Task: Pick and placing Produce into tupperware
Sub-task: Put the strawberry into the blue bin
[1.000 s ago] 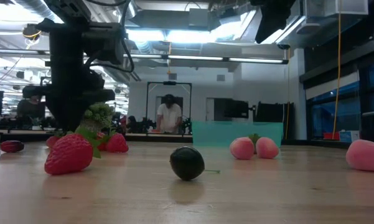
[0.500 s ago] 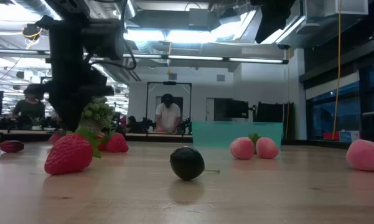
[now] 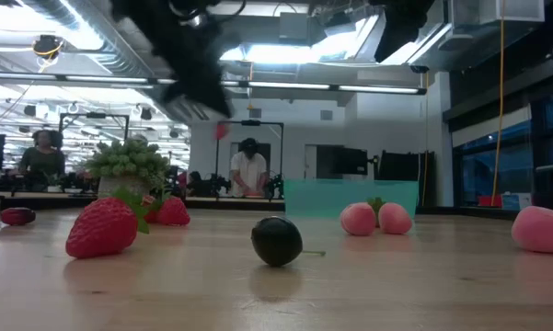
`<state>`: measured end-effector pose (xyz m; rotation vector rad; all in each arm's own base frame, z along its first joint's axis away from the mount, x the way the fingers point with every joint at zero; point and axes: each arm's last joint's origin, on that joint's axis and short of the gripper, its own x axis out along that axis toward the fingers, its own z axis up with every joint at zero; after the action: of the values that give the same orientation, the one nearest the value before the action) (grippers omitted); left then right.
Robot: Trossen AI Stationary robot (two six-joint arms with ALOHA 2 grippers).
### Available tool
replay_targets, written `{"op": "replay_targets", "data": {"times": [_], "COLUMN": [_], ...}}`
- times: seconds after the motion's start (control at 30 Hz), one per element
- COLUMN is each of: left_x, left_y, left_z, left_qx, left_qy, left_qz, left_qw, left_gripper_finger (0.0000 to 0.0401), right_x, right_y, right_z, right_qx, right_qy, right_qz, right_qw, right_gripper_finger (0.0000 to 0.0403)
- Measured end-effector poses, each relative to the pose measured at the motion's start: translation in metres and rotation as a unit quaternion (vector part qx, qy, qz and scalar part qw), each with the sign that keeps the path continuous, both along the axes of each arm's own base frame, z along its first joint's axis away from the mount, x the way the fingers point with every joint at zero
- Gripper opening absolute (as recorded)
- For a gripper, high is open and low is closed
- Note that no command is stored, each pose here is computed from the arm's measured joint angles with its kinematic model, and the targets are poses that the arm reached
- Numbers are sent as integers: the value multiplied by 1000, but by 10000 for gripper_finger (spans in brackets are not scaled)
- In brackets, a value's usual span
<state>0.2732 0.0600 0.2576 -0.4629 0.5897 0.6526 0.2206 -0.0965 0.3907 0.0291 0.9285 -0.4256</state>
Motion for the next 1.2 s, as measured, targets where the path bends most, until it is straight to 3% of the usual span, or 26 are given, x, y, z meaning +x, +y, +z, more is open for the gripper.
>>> {"op": "replay_targets", "data": {"times": [0.17, 0.43, 0.8, 1.07, 1.2], "left_x": [13, 54, 109, 149, 164], "left_y": [27, 82, 132, 166, 177], "left_z": [10, 3, -12, -41, -49], "left_qx": [42, 53, 63, 40, 14], "left_qy": [-49, -83, -57, -42, -1], "left_qz": [-40, -79, -120, -122, -127], "left_qw": [997, 992, 989, 991, 992], "left_gripper_finger": [0, 0, 0, 0, 0], "right_x": [2, 3, 3, 3, 3], "right_y": [-1, -1, -1, -1, -1], "right_z": [2, 3, 3, 2, 2], "right_qx": [-5, -9, -1, -1, -1], "right_qy": [-13, -23, -23, -22, -22], "right_qz": [0, -1, -10, -9, -9], "right_qw": [1000, 1000, 1000, 1000, 1000], "right_gripper_finger": [105, 105, 105, 105, 105]}}
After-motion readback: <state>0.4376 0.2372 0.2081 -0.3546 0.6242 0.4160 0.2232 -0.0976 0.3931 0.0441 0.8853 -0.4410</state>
